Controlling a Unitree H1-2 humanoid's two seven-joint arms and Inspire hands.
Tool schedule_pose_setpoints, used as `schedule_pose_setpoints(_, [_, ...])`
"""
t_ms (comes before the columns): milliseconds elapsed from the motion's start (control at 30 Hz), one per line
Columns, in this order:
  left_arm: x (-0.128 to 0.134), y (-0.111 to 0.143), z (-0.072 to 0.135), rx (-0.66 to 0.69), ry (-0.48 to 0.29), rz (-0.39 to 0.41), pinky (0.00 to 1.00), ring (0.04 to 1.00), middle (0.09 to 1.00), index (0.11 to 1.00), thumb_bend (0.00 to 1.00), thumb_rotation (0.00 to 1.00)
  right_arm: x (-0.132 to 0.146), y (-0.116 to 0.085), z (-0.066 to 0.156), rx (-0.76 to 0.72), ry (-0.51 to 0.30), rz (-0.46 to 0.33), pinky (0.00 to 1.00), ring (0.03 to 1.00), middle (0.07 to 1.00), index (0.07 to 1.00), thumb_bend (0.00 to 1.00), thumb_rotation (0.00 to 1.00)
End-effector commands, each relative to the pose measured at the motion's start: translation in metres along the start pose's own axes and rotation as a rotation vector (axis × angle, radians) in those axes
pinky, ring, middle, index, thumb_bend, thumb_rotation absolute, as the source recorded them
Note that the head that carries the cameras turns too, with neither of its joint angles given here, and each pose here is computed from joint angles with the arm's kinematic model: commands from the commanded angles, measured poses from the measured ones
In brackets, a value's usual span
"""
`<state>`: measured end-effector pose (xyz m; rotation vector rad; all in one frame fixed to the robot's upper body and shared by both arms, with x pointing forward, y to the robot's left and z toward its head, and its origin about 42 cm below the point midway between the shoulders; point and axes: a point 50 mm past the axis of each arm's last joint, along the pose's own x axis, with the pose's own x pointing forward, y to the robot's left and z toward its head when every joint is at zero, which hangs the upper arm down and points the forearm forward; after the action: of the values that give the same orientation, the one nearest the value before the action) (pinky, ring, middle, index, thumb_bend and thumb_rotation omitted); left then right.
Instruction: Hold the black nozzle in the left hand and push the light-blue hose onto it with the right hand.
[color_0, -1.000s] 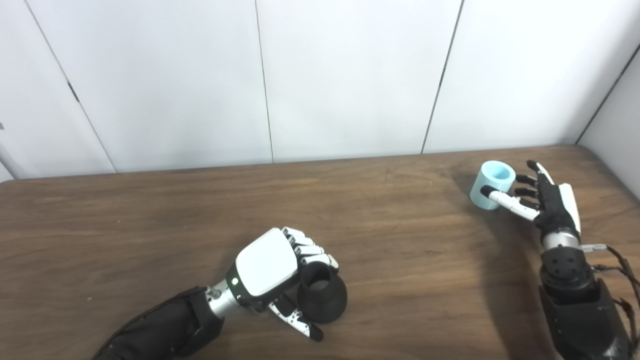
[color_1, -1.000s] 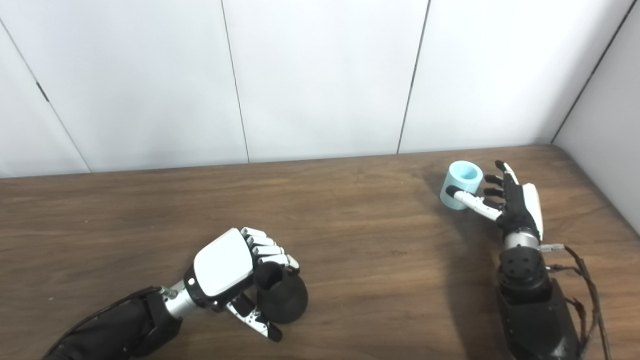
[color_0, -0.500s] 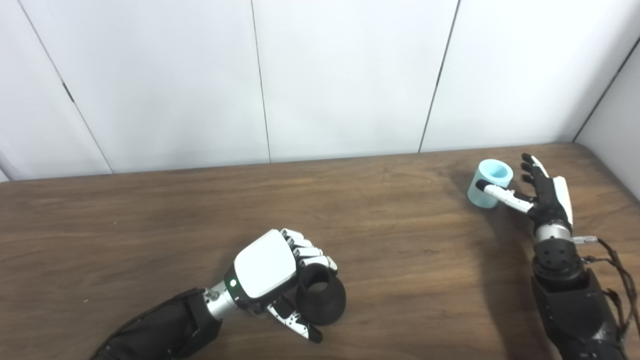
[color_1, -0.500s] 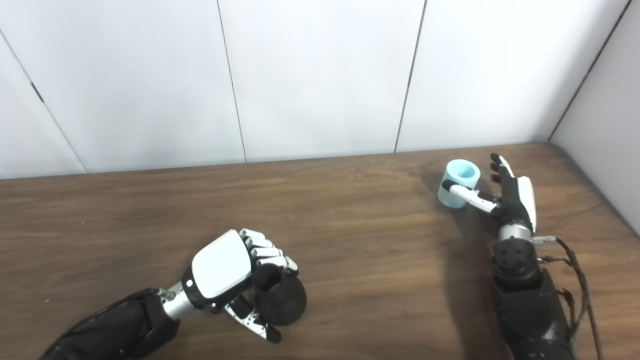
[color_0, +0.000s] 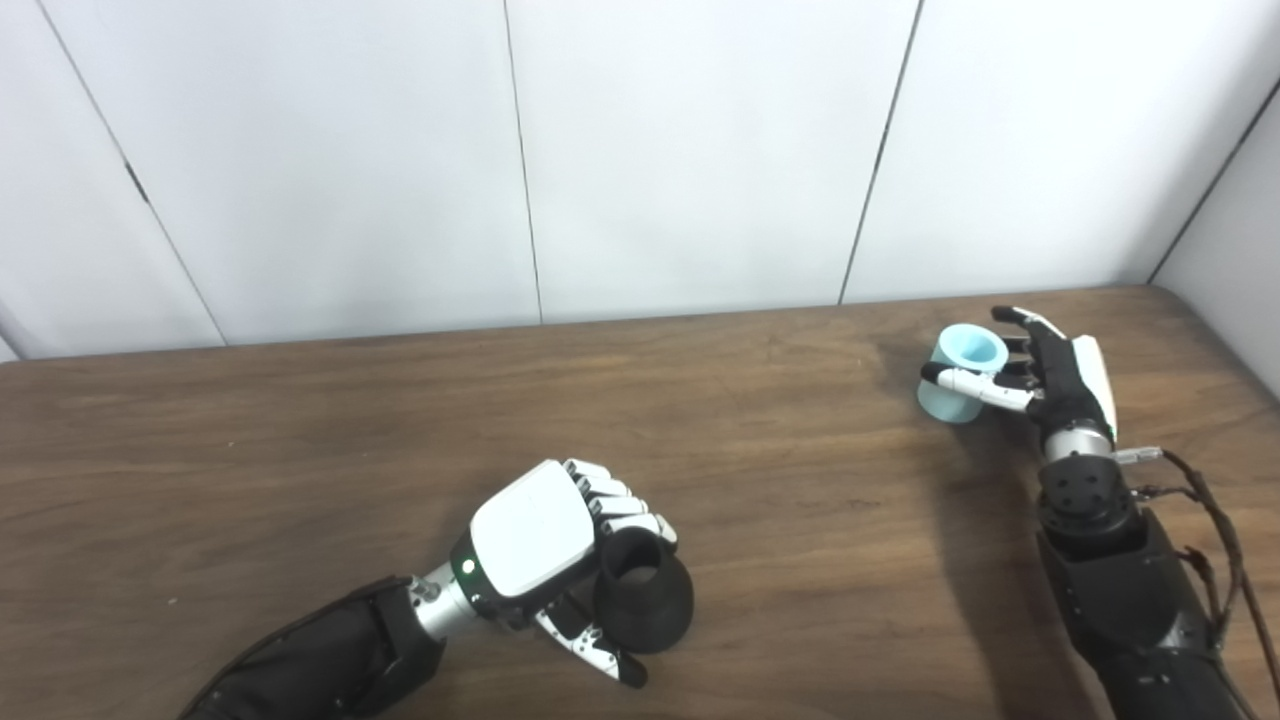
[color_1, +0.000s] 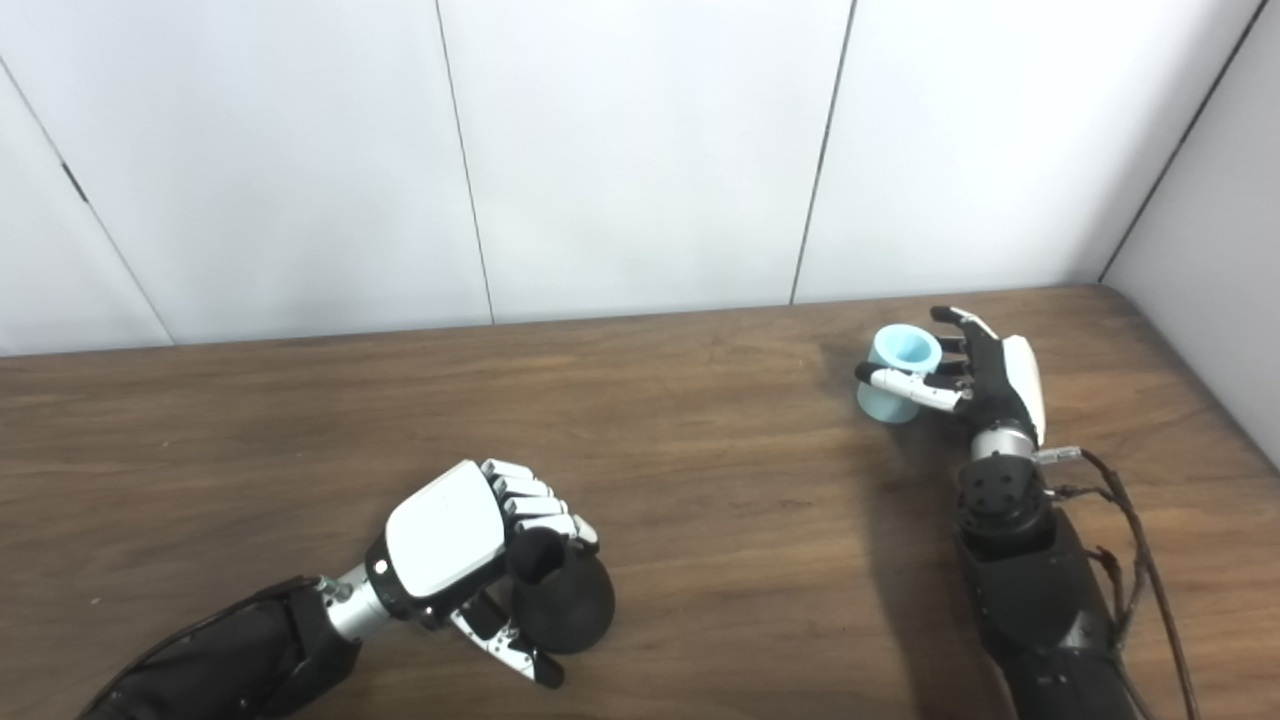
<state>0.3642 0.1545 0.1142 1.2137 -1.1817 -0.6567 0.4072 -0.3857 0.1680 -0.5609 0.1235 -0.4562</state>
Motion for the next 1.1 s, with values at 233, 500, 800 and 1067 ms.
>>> schedule_pose_setpoints(233, [-0.042,-0.048,0.051,-0.09,-0.015,-0.202,0.23,0.303,0.421,0.519,0.52,0.0,0.005,-0.004,0.027,0.023,-0.11,0.036,0.56,0.631,0.638,0.646,0.91,0.04])
schedule_pose_setpoints(500, [-0.044,-0.049,0.049,-0.085,-0.014,-0.209,0.22,0.281,0.41,0.517,0.52,0.0,-0.003,-0.002,0.024,-0.032,-0.132,0.068,0.45,0.533,0.592,0.579,0.87,0.0])
schedule_pose_setpoints(800, [-0.041,-0.05,0.049,-0.087,-0.014,-0.196,0.2,0.26,0.4,0.513,0.52,0.0,-0.011,-0.001,0.027,-0.006,-0.204,0.062,0.45,0.498,0.508,0.479,0.53,0.01])
schedule_pose_setpoints(1067, [-0.04,-0.051,0.051,-0.093,-0.019,-0.201,0.22,0.283,0.412,0.52,0.52,0.0,-0.026,-0.002,0.043,0.042,-0.289,0.071,0.39,0.406,0.49,0.502,0.52,0.0])
